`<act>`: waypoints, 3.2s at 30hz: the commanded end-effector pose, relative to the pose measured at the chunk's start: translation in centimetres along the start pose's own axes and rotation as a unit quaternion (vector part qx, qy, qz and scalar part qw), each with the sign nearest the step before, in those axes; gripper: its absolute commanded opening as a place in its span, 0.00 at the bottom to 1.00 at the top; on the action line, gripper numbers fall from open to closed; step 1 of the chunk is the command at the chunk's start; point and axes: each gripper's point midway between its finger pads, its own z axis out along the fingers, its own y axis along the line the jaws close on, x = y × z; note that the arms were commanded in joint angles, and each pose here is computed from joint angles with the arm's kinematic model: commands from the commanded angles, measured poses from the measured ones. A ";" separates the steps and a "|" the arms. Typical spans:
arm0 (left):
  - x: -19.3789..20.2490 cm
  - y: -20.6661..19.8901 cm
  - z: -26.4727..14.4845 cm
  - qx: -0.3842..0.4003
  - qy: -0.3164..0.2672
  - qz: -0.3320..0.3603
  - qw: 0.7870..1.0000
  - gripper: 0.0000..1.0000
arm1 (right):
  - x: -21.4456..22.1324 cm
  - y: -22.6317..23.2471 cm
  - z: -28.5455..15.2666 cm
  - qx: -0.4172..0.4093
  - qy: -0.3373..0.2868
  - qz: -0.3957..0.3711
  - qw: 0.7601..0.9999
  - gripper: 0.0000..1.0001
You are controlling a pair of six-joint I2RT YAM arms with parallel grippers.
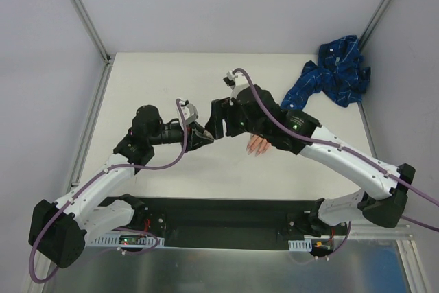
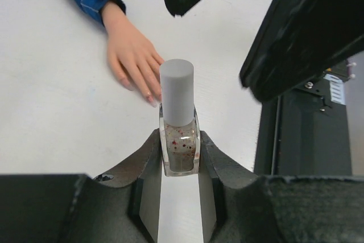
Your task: Paint the nails
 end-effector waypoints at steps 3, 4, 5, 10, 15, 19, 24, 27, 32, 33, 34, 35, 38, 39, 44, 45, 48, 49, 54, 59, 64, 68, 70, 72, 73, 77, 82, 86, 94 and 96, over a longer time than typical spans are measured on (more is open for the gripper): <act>-2.5 -2.7 -0.2 0.063 -0.024 0.004 0.998 0.00 | -1.2 1.8 -2.0 -0.057 -0.001 -0.036 0.998 0.64; -2.4 -2.7 -0.3 0.062 -0.024 0.005 0.998 0.00 | -1.1 1.9 -1.8 -0.059 0.005 -0.036 0.998 0.60; -2.4 -2.8 -0.4 0.065 -0.024 0.007 0.998 0.00 | -1.2 2.1 -1.7 -0.062 0.005 -0.035 0.997 0.58; -2.5 -3.4 -0.6 0.077 -0.027 0.012 0.997 0.00 | -0.5 2.3 -0.6 -0.067 0.027 -0.034 0.997 0.49; -2.4 -3.7 -0.7 0.086 -0.027 0.017 0.996 0.00 | 0.7 2.0 -0.1 -0.064 0.045 -0.034 0.996 0.48; -2.5 -4.2 -0.8 0.096 -0.026 0.018 0.995 0.00 | 1.6 2.2 0.1 -0.079 0.061 -0.040 0.994 0.41; -2.7 -5.0 -1.0 0.119 -0.024 0.013 0.992 0.00 | 2.5 2.1 -0.3 -0.099 0.075 -0.046 0.991 0.26; -2.8 -5.4 -1.1 0.130 -0.024 0.011 0.991 0.00 | 3.0 1.9 -0.6 -0.107 0.078 -0.055 0.990 0.17; -3.0 -7.0 -1.6 0.184 -0.026 0.016 0.983 0.00 | 5.0 3.5 -1.4 -0.195 0.092 -0.112 0.970 0.01; -3.0 -7.7 -1.8 0.202 -0.021 -0.002 0.979 0.00 | 5.7 3.9 -1.7 -0.235 0.086 -0.178 0.952 0.00; -3.0 -9.0 -2.4 0.241 -0.019 -0.003 0.970 0.00 | 6.1 5.8 -3.4 -0.318 0.073 -0.210 0.922 0.00; -3.1 -9.5 -2.7 0.262 -0.017 -0.005 0.965 0.00 | 8.7 5.3 -3.4 -0.351 0.086 -0.244 0.900 0.01; -3.2 -11.3 -3.7 0.318 -0.010 -0.012 0.948 0.00 | 9.0 5.2 -3.8 -0.402 0.042 -0.297 0.865 0.00; -3.1 -11.6 -3.9 0.324 -0.009 -0.013 0.946 0.00 | 8.2 5.3 -4.0 -0.410 0.040 -0.295 0.862 0.00; -3.1 -11.7 -3.9 0.316 -0.011 -0.010 0.949 0.00 | 8.0 5.2 -3.3 -0.395 0.060 -0.289 0.870 0.00; -3.1 -11.6 -3.8 0.311 -0.012 -0.010 0.950 0.00 | 7.6 5.0 -3.1 -0.382 0.060 -0.284 0.877 0.00; -3.3 -10.6 -3.2 0.269 -0.020 -0.002 0.963 0.00 | 5.8 3.8 -2.1 -0.296 0.050 -0.226 0.927 0.37; -3.2 -10.4 -3.2 0.254 -0.020 -0.003 0.967 0.00 | 4.6 3.4 -2.4 -0.263 0.036 -0.200 0.943 0.42; -2.7 -3.1 -1.6 0.018 -0.022 -0.007 1.000 0.00 | 1.2 0.4 -3.0 -0.089 -0.014 0.045 0.995 0.59; -3.1 -0.8 -2.0 -0.057 -0.029 -0.002 0.998 0.00 | -0.3 -1.0 -3.2 0.022 -0.060 0.126 0.990 0.61; -3.2 0.6 -2.4 -0.103 -0.034 -0.002 0.994 0.00 | -1.4 1.0 -1.2 0.066 -0.085 0.120 0.987 0.60; -3.4 0.8 -2.7 -0.114 -0.039 0.000 0.993 0.00 | -2.5 1.8 0.0 0.094 -0.099 0.120 0.983 0.54; -3.6 0.7 -2.8 -0.114 -0.043 0.004 0.993 0.00 | -2.9 1.9 0.7 0.099 -0.108 0.125 0.981 0.51; -3.6 0.5 -2.8 -0.110 -0.045 0.005 0.993 0.00 | -3.0 2.1 1.5 0.103 -0.112 0.126 0.980 0.49; -3.8 0.4 -2.8 -0.109 -0.049 0.008 0.993 0.00 | -3.2 2.3 1.7 0.101 -0.113 0.125 0.980 0.48; -4.0 0.1 -2.8 -0.103 -0.052 0.009 0.993 0.00 | -3.2 3.0 2.9 0.100 -0.107 0.122 0.982 0.42; -4.2 -0.1 -3.0 -0.101 -0.057 0.012 0.993 0.00 | -2.6 3.2 3.9 0.101 -0.095 0.121 0.983 0.24; -4.5 -1.1 -3.0 -0.075 -0.060 0.013 0.995 0.00 | -1.8 2.1 3.6 0.113 -0.093 0.101 0.984 0.06; -5.8 -11.0 -4.0 0.222 -0.076 0.034 0.971 0.00 | 2.9 4.3 1.4 -0.159 -0.039 -0.160 0.973 0.00; -5.4 -12.4 -4.7 0.273 -0.059 0.021 0.960 0.00 | 4.5 8.0 -3.3 -0.385 -0.055 -0.250 0.887 0.00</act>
